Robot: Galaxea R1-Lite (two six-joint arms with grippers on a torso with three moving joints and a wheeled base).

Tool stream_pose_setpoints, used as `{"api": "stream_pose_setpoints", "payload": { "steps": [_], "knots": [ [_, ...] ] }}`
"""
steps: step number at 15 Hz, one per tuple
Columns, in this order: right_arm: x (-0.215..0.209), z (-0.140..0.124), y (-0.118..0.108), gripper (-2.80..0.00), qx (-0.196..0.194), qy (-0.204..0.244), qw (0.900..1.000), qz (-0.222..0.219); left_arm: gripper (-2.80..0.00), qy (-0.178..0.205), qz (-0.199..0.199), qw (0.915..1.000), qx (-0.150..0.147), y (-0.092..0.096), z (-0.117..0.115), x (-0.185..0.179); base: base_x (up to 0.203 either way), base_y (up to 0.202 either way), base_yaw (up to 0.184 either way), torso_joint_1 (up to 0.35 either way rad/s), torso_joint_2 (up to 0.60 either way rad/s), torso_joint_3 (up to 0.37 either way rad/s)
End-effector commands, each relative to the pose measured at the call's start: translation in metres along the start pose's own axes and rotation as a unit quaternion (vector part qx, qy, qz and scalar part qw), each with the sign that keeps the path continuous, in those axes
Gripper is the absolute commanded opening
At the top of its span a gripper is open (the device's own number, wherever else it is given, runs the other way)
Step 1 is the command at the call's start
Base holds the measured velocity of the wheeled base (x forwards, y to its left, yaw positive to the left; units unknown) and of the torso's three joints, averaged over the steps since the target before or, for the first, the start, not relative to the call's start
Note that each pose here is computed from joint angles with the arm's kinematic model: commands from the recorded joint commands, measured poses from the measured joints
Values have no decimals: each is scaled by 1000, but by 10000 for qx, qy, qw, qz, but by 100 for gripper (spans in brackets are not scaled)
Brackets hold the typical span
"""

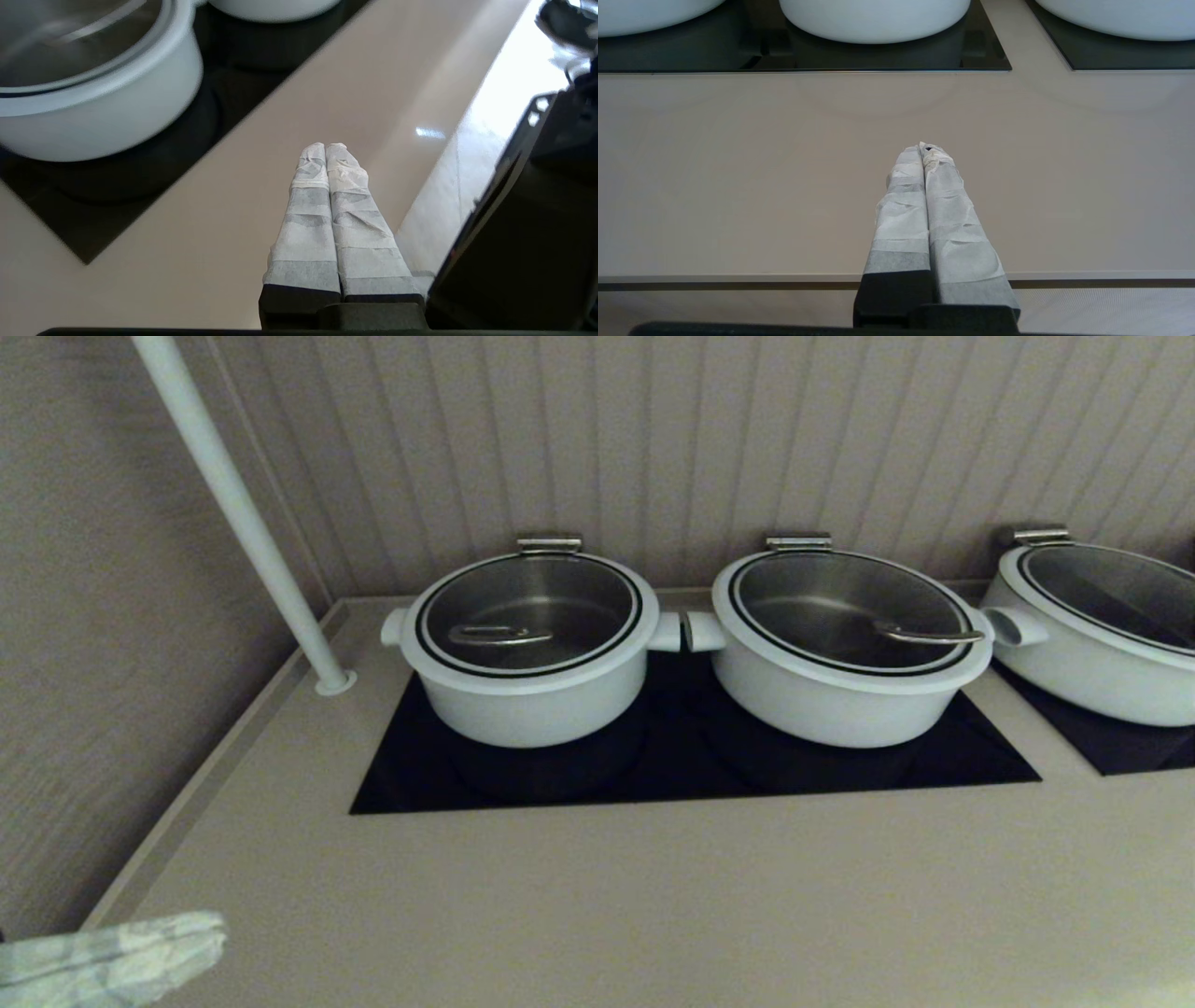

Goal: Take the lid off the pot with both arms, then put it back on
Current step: Open the food pot lid a small opening with the left arm

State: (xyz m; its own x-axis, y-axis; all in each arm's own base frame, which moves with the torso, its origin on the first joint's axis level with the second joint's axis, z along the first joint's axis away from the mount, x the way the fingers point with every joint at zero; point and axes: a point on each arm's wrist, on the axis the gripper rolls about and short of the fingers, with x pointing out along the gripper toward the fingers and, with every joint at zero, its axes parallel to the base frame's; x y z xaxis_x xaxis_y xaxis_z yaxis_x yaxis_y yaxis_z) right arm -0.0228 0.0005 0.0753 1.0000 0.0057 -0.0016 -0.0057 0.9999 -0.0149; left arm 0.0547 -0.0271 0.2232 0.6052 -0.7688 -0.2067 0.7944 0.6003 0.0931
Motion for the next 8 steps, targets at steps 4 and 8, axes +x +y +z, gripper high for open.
{"api": "stream_pose_setpoints", "payload": {
  "steps": [4,8],
  "knots": [
    [0,0,0,-280,-2,0,10000,2,-280,506,-378,9979,-103,15,-4,28,0,0,0,0,0,0],
    [0,0,0,-280,-2,0,10000,2,-280,650,-453,9969,13,28,-1,49,0,0,0,0,0,0]
  ]
}}
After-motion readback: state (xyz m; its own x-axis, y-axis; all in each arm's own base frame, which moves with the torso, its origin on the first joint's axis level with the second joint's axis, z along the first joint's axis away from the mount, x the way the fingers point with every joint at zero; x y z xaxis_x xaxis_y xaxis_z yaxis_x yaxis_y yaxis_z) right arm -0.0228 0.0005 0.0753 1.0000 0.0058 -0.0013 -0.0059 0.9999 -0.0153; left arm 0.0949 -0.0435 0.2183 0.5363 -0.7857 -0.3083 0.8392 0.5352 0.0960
